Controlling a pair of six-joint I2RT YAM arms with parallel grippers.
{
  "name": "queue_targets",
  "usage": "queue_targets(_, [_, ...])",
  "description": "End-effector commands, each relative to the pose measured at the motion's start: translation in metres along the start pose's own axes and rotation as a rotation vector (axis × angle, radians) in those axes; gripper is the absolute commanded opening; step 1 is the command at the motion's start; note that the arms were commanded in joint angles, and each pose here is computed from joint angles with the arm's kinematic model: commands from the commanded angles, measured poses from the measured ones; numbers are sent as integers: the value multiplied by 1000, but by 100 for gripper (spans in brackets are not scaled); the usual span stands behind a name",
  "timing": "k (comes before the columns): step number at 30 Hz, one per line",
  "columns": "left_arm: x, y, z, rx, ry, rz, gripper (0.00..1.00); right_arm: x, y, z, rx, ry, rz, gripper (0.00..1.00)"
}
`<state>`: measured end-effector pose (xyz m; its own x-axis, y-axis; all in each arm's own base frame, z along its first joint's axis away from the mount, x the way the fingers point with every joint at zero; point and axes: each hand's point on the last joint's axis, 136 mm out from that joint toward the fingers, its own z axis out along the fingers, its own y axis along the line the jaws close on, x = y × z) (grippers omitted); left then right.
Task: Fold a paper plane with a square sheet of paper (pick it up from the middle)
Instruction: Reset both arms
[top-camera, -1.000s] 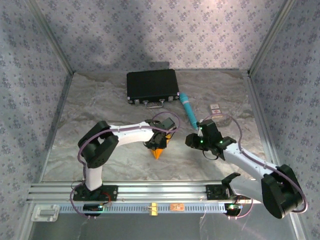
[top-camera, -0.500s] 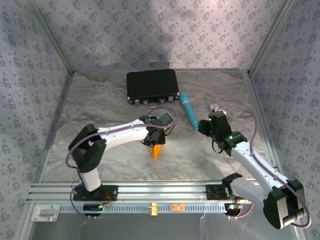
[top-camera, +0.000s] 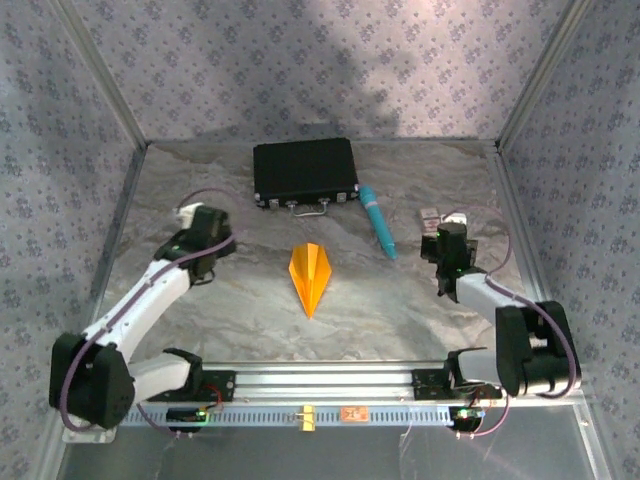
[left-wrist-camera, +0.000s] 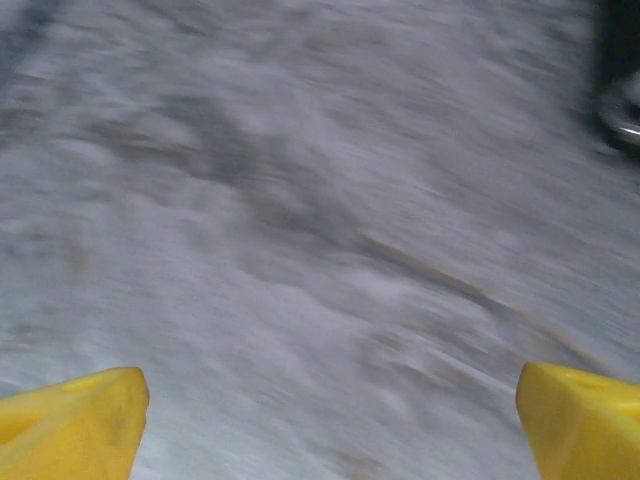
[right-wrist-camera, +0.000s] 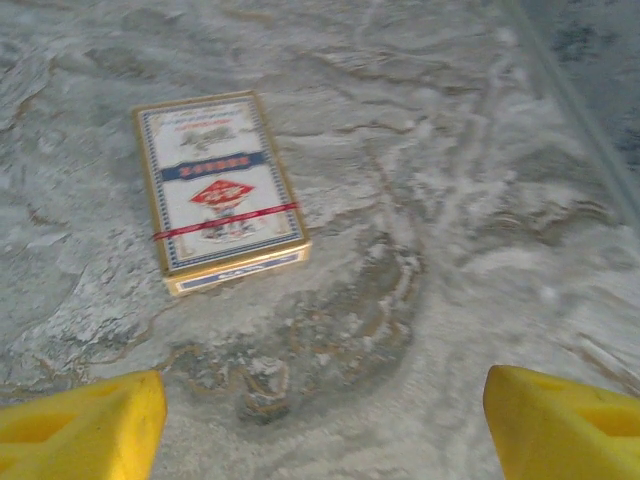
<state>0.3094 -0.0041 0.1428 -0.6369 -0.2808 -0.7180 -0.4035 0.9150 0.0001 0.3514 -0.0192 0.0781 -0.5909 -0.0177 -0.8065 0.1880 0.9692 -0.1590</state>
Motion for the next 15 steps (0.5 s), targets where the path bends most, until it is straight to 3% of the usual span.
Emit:
queue_targets(1, [-20, 27, 18, 6, -109, 27, 95, -45, 20, 5, -114, -227, -80, 83])
queue_targets(8, [-19, -2, 55, 130, -263, 137, 96, -22, 24, 5, -246, -320, -42, 84])
queue_targets(9, [-20, -8, 57, 158, -273, 156, 96, -26, 23, 6, -217, -352, -43, 89])
queue_targets(11, [-20, -26, 60, 244, -300, 212, 99, -26, 18, 15, -168, -265, -37, 99])
queue_targets(15, [-14, -45, 58, 356, -355, 278, 100, -27, -1, 28, -130, -221, 55, 99])
